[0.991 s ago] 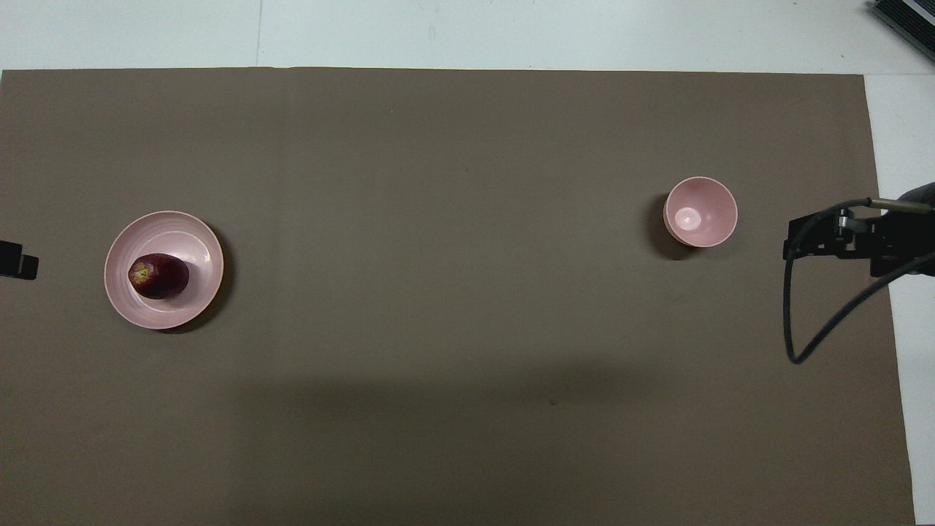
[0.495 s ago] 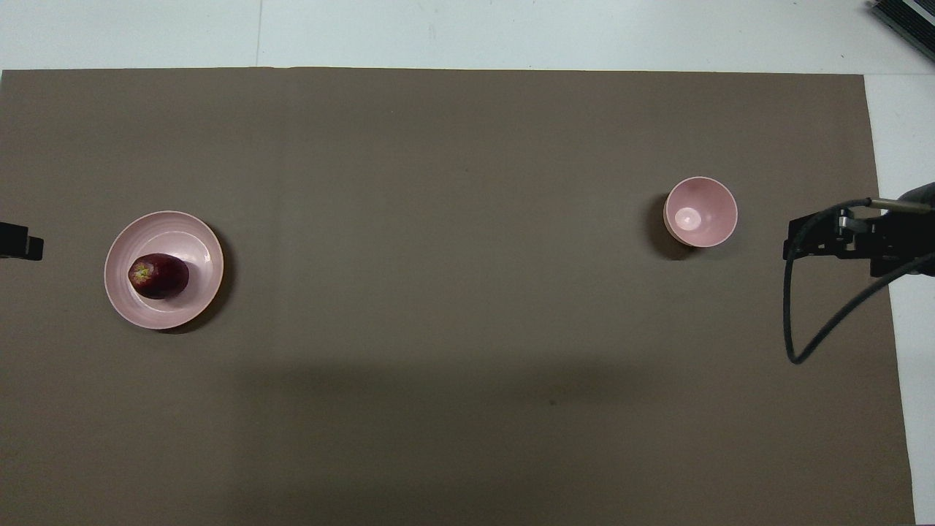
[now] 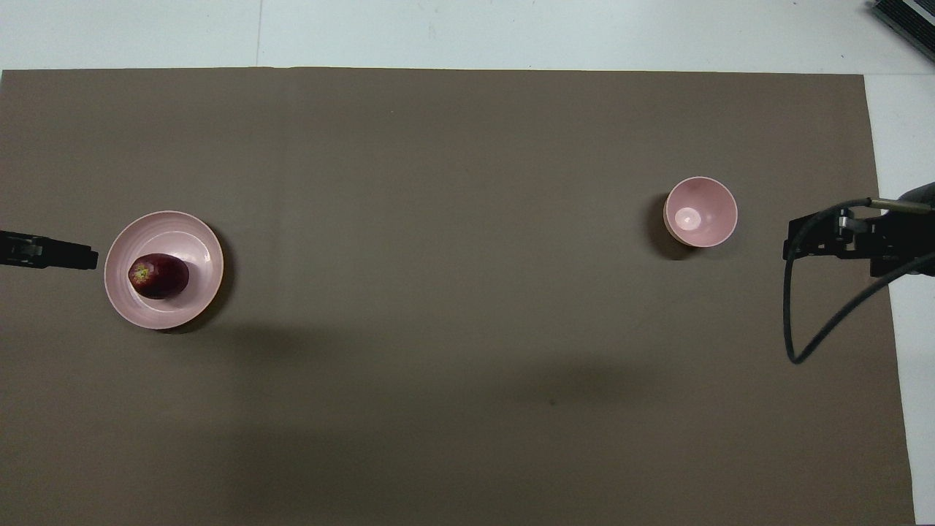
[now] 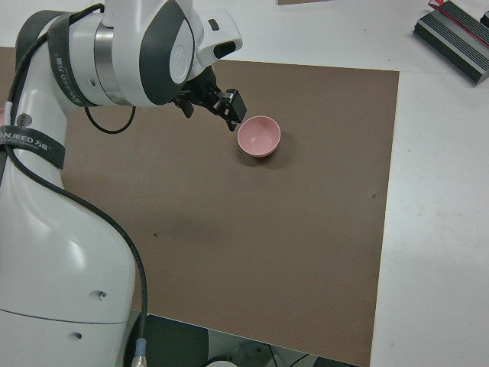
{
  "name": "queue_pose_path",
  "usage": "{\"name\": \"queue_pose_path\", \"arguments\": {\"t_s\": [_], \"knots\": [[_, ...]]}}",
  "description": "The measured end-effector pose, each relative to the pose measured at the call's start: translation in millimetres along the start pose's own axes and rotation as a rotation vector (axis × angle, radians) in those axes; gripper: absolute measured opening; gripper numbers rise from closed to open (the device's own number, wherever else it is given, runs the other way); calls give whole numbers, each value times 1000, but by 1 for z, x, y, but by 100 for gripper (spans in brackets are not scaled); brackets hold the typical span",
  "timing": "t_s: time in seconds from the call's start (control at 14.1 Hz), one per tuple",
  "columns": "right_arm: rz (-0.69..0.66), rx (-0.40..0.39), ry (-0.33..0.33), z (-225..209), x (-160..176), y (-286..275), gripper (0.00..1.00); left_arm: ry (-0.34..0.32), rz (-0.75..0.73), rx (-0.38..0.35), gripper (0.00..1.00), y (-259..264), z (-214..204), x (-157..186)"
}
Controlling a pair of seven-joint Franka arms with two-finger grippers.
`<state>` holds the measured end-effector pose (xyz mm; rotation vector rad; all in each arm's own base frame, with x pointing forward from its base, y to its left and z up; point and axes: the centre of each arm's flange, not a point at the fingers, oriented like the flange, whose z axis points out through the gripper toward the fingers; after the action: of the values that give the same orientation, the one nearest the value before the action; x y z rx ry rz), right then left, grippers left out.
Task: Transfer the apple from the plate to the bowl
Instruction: 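Reach the left gripper down to the apple on the pink plate and grasp it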
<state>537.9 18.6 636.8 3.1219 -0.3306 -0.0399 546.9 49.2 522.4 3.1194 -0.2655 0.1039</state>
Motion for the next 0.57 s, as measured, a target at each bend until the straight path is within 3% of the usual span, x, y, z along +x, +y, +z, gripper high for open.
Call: {"name": "queue_pose_path", "arguments": {"t_s": [0.57], "knots": [[0,0,0,0,0,0,100,-1,-1,2,100,3,88,-17]]}}
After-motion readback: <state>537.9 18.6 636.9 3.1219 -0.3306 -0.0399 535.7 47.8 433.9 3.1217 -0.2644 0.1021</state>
